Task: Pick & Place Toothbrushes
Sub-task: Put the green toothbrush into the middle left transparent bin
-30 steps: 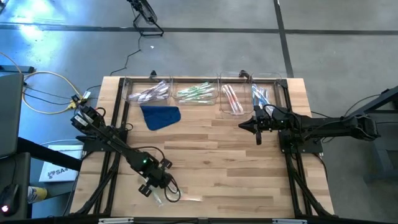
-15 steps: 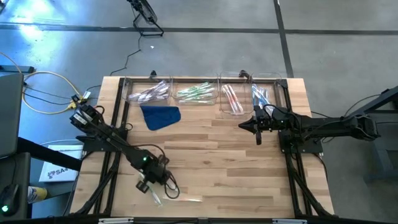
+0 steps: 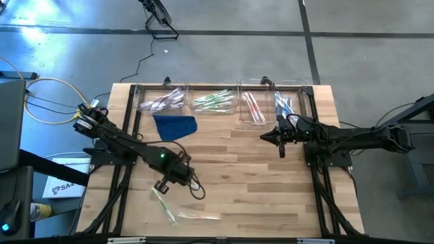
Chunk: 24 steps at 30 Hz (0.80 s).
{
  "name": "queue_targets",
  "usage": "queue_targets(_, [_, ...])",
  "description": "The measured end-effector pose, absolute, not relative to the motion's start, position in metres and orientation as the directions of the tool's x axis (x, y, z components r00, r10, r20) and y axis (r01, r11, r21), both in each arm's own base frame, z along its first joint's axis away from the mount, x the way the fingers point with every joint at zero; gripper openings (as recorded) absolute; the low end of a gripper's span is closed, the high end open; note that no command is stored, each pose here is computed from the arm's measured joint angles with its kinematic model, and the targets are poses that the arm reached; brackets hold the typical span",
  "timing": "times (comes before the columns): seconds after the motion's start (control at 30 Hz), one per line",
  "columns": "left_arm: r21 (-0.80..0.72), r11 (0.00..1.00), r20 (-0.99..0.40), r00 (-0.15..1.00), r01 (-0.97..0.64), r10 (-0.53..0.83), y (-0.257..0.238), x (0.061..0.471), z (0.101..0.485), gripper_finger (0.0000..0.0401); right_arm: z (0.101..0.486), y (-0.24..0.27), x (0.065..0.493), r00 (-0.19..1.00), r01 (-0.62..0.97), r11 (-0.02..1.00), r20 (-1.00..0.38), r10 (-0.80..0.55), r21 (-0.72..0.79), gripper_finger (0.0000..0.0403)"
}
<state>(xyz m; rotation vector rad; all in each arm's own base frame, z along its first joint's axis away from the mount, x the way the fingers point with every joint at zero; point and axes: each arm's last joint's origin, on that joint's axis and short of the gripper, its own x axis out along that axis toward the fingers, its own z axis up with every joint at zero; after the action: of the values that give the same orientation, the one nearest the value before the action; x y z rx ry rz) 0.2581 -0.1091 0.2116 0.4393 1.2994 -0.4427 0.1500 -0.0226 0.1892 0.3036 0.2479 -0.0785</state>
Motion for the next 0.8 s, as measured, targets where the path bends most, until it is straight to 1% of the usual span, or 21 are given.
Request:
queue_targets(0.1, [0.096,0.824,-0.970,0.239,0.558,-0.048,-0.103,0.264,0.219,0.0013,0.189,-0.023,0.150,0.967,0.113,0.952,-0.253,-0.039,0.286,0.0002])
queue_targets(0.27, [0.203,0.812,-0.958,0.281,0.548,0.050,-0.089,0.271,0.224,0.0013,0.189,-0.023,0.150,0.967,0.113,0.952,-0.252,-0.040,0.286,0.0002])
queue_targets(0.4, [0.240,0.811,-0.952,0.291,0.533,0.090,-0.077,0.274,0.226,0.0013,0.189,-0.023,0.150,0.967,0.114,0.952,-0.251,-0.040,0.285,0.0002])
queue_targets(0.6, [0.237,0.833,-0.962,0.243,0.499,0.128,-0.059,0.273,0.225,0.0013,0.190,-0.023,0.150,0.967,0.113,0.952,-0.250,-0.040,0.285,0.0002])
queue_targets(0.8, [0.311,0.821,-0.946,0.245,0.480,0.215,-0.042,0.277,0.226,0.0013,0.189,-0.023,0.150,0.967,0.113,0.952,-0.250,-0.040,0.285,0.0002])
